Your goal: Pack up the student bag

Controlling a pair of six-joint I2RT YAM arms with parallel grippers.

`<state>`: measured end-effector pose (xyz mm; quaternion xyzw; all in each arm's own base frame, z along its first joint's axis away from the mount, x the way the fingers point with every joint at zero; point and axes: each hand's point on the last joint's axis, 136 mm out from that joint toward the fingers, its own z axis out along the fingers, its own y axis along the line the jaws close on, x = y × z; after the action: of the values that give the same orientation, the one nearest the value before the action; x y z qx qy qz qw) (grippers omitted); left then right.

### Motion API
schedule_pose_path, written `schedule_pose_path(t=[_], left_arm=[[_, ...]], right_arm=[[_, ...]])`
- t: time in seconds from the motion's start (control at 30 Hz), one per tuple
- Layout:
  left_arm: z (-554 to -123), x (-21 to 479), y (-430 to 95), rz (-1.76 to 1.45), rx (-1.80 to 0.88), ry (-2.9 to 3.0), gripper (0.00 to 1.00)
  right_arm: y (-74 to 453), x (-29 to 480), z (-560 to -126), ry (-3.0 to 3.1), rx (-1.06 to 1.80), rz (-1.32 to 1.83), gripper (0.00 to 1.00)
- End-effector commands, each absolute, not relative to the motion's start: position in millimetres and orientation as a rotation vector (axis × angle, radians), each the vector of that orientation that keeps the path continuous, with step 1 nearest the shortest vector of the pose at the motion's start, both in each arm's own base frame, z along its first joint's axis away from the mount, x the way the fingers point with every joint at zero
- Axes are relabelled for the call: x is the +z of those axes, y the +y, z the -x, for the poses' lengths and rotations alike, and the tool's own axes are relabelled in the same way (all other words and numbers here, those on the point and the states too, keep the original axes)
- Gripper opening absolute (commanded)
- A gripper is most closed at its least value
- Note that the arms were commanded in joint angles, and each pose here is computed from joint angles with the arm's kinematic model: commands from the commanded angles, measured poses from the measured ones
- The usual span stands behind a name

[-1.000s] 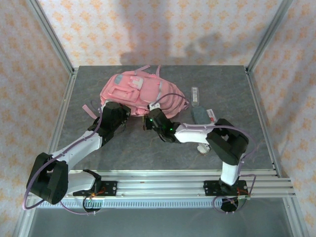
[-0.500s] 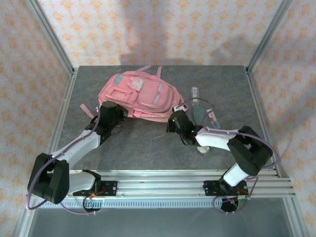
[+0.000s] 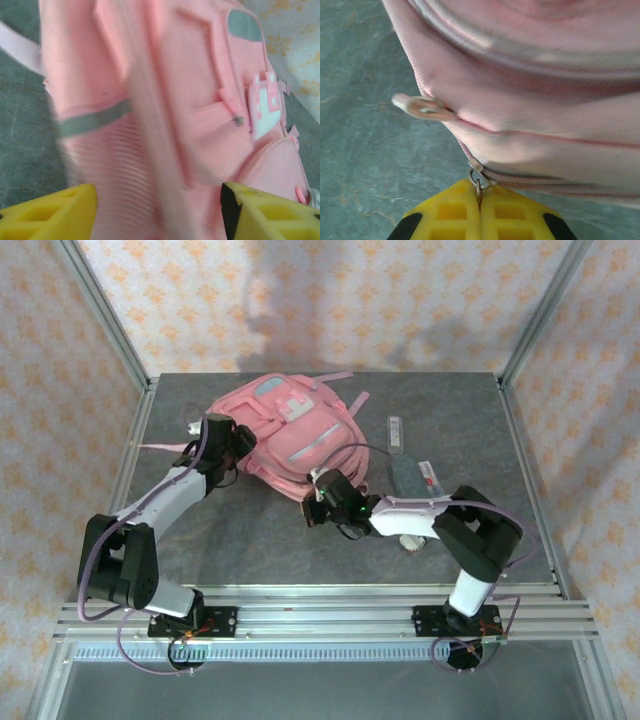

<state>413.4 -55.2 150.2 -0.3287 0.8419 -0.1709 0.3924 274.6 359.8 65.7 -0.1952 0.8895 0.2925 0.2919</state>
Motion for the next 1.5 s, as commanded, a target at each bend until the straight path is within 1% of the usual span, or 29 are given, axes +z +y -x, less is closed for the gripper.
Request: schedule_pose_path(t=[0.0, 0.17, 0.3, 0.4, 0.43, 0.53, 0.63, 0.7, 0.73, 0.8, 0.83, 0.87, 0.9, 0.97, 1.03, 1.1, 1.17, 1.2, 1.47], left_arm=[[-400.6, 160.1, -70.8, 0.759, -0.521, 2.13, 0.69], [-350.3, 133.6, -107.9, 0.743, -0.656, 2.154, 0.7], [-325.7, 109.8, -127.0, 0.778, -0.729, 2.161, 0.71], [-320.6, 99.1, -135.5, 0.797, -0.77, 2.144, 0.75], [-320.4, 95.4, -137.3, 0.804, -0.773, 2.146, 0.78], [-324.9, 88.0, -147.4, 0.802, -0.813, 2.142, 0.79], [-334.6, 77.9, -152.0, 0.805, -0.792, 2.151, 0.79], [-339.5, 67.7, -152.4, 0.821, -0.77, 2.158, 0.74], [-341.9, 62.3, -153.3, 0.825, -0.765, 2.167, 0.68], [-343.1, 51.8, -158.5, 0.827, -0.766, 2.205, 0.54], [-343.4, 47.1, -161.8, 0.823, -0.773, 2.226, 0.45], [-342.5, 42.6, -164.2, 0.82, -0.776, 2.244, 0.38], [-341.6, 38.8, -166.0, 0.821, -0.785, 2.257, 0.27], [-339.2, 32.6, -168.9, 0.819, -0.794, 2.28, 0.12], [-337.0, 28.9, -171.6, 0.82, -0.815, 2.292, 0.0], [-336.4, 27.9, -174.4, 0.818, -0.839, 2.294, 0.0], [-335.2, 25.9, -174.8, 0.822, -0.84, 2.3, 0.0], [-335.3, 26.4, -175.7, 0.823, -0.847, 2.298, 0.0], [-335.2, 25.8, -180.3, 0.83, -0.883, 2.291, 0.0]], right_arm=[[381.4, 65.9, -265.4, 2.385, 0.903, 0.548, 0.0], [386.1, 57.2, -262.5, 2.417, 0.921, 0.561, 0.0], [384.1, 55.4, -260.0, 2.427, 0.918, 0.568, 0.0], [381.9, 56.1, -259.0, 2.429, 0.918, 0.565, 0.0], [381.2, 56.1, -258.5, 2.43, 0.918, 0.563, 0.0], [379.8, 55.0, -257.0, 2.431, 0.914, 0.559, 0.0], [378.0, 51.8, -258.3, 2.441, 0.901, 0.557, 0.0], [377.5, 45.8, -259.0, 2.464, 0.875, 0.561, 0.0], [375.8, 40.0, -260.0, 2.488, 0.845, 0.56, 0.0], [371.4, 29.3, -260.5, 2.528, 0.8, 0.551, 0.0], [369.4, 25.8, -260.2, 2.539, 0.785, 0.546, 0.0], [366.9, 22.6, -260.5, 2.548, 0.769, 0.539, 0.0], [365.0, 19.0, -259.6, 2.559, 0.758, 0.536, 0.0], [360.9, 12.6, -260.7, 2.581, 0.719, 0.519, 0.0], [357.7, 8.5, -263.2, 2.596, 0.686, 0.496, 0.06], [356.2, 7.2, -266.6, 2.596, 0.664, 0.472, 0.18], [354.8, 7.2, -269.7, 2.593, 0.645, 0.451, 0.25], [353.6, 6.7, -271.4, 2.592, 0.63, 0.438, 0.26], [343.8, 5.1, -284.7, 2.564, 0.498, 0.347, 0.27]])
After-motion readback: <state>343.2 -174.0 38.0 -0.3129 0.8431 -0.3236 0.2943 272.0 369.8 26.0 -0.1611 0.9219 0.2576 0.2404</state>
